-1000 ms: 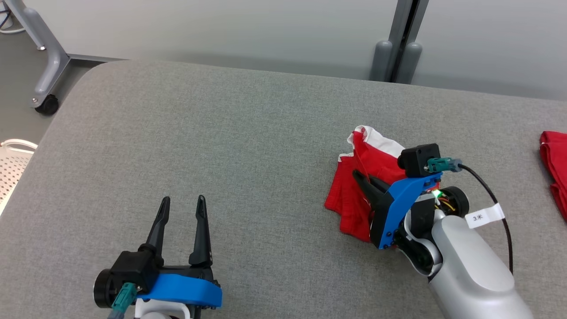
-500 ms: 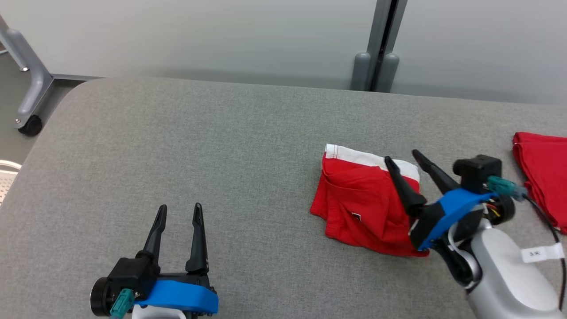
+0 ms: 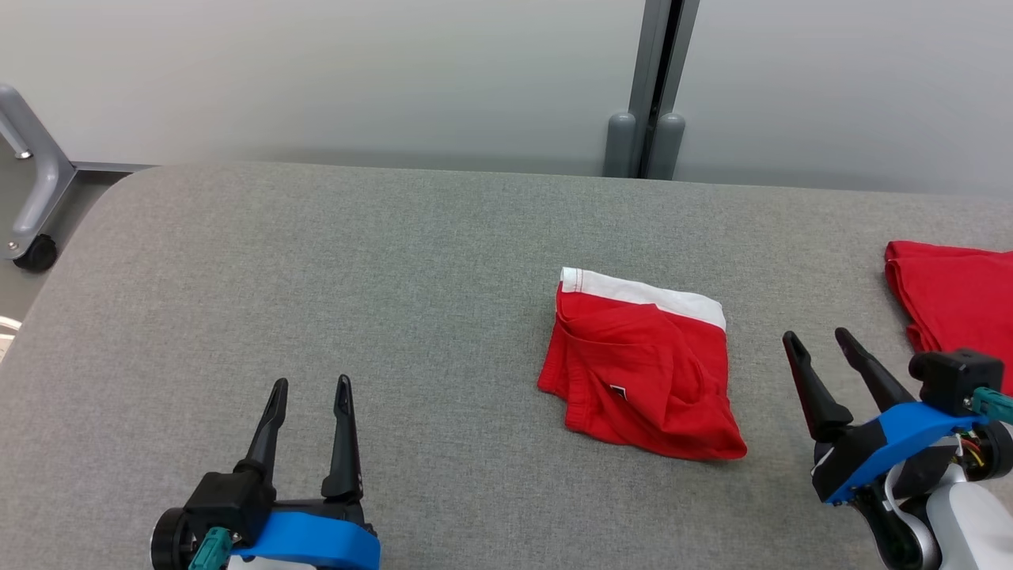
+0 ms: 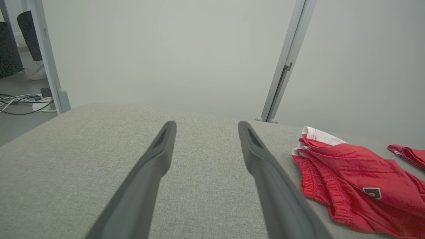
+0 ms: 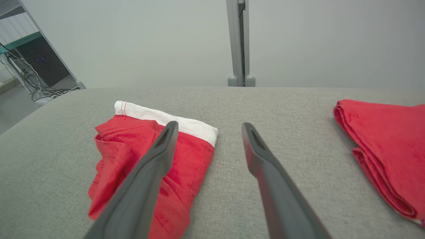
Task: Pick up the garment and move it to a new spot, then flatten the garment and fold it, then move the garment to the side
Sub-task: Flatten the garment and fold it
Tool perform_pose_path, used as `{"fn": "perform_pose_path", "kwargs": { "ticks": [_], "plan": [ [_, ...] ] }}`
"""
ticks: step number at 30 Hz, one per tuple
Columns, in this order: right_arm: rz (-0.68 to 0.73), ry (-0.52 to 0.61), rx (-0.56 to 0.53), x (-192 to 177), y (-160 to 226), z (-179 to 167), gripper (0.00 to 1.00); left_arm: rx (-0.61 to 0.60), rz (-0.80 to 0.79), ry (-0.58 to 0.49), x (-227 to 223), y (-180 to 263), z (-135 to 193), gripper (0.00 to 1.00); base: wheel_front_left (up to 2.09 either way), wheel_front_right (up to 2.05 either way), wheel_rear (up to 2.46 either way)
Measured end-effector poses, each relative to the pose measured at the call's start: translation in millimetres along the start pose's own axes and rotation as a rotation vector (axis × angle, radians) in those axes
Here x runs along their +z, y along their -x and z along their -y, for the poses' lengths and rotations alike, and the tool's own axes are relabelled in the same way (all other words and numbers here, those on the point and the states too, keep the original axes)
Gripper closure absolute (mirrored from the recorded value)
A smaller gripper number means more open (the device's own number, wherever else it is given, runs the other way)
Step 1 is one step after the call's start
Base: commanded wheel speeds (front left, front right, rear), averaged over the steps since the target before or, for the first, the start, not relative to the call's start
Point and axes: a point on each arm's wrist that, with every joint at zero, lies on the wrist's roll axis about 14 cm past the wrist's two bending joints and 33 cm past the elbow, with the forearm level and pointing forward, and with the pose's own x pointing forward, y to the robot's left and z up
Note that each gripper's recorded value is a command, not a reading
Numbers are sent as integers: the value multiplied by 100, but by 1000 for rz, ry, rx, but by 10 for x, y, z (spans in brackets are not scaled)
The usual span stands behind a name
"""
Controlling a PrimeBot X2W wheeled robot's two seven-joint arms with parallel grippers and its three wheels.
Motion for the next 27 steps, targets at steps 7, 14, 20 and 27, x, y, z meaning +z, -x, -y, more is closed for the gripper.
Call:
{"fn": "perform_pose_path", "kwargs": {
  "ticks": [7,14,20,27],
  "plan": [
    [-16,0,-1,-7,-61,-35,0,0,-6,-2,-19,22,-5,0,0,0,0],
    [-101,12,86,-148,-295,-319,0,20,-17,-2,-50,61,-61,0,0,0,0],
    [-105,20,67,-140,-440,-236,3,38,-21,-4,-57,76,-108,0,0,0,0],
    [-155,55,22,-317,-510,-5,100,58,-33,0,-96,61,-159,0,0,0,0]
  ]
}}
